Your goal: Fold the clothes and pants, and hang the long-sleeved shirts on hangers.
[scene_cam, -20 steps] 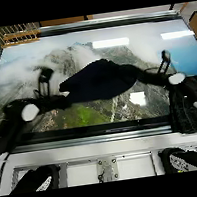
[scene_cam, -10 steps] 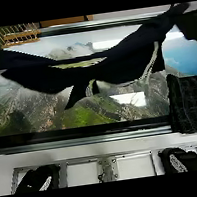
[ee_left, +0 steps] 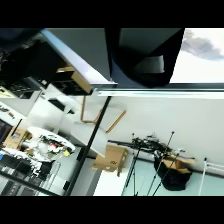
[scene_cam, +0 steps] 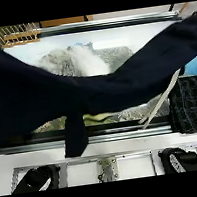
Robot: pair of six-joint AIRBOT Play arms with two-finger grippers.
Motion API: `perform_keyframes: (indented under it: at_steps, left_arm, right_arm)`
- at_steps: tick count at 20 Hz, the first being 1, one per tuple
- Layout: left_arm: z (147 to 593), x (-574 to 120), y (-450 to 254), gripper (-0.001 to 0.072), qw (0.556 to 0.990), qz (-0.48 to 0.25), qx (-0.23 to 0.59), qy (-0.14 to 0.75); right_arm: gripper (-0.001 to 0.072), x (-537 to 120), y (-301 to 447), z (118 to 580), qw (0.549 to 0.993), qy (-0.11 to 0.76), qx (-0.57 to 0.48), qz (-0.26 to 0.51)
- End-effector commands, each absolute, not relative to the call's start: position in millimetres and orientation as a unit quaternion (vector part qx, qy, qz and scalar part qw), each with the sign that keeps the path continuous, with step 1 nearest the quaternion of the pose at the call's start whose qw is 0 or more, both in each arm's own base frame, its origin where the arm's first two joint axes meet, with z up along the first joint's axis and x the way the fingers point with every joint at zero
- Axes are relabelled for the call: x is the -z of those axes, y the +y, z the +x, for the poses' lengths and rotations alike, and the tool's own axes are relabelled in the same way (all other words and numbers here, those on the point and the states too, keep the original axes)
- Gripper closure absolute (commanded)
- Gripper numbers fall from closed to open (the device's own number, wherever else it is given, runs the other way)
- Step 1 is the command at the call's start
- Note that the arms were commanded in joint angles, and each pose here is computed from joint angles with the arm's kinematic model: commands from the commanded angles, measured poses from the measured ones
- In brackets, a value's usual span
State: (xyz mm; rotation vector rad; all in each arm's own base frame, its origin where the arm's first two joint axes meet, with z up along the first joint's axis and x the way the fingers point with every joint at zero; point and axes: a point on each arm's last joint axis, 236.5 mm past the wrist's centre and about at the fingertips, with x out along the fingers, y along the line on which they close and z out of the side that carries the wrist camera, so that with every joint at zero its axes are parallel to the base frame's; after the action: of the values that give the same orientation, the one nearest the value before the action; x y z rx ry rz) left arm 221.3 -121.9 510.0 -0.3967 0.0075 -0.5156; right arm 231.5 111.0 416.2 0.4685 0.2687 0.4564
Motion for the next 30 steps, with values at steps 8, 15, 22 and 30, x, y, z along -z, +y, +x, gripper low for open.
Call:
perform_keyframes:
  at_steps: [8,15,22,30]
  left_arm:
    - [504.8,-286.7,-171.4,0.0701,0.942,-0.146,0.113,0.28]
    - [569.8,-154.2,-166.2,0.0701,0.891,-0.212,0.112,0.385]
    - [505.3,-108.6,-157.0,0.0701,0.869,-0.099,0.092,0.475]
    - [357.5,18.3,-179.3,0.0701,0.822,-0.061,0.109,0.556]
  right_arm:
    - [0.0699,-211.8,101.4,353.3,0.846,0.461,-0.129,0.237]
    - [0.0699,-103.0,63.1,474.9,0.849,0.464,-0.05,0.246]
    - [0.07,-68.2,29.0,455.3,0.856,0.503,-0.03,0.116]
    - [0.0699,33.1,21.1,357.9,0.792,0.602,-0.007,0.097]
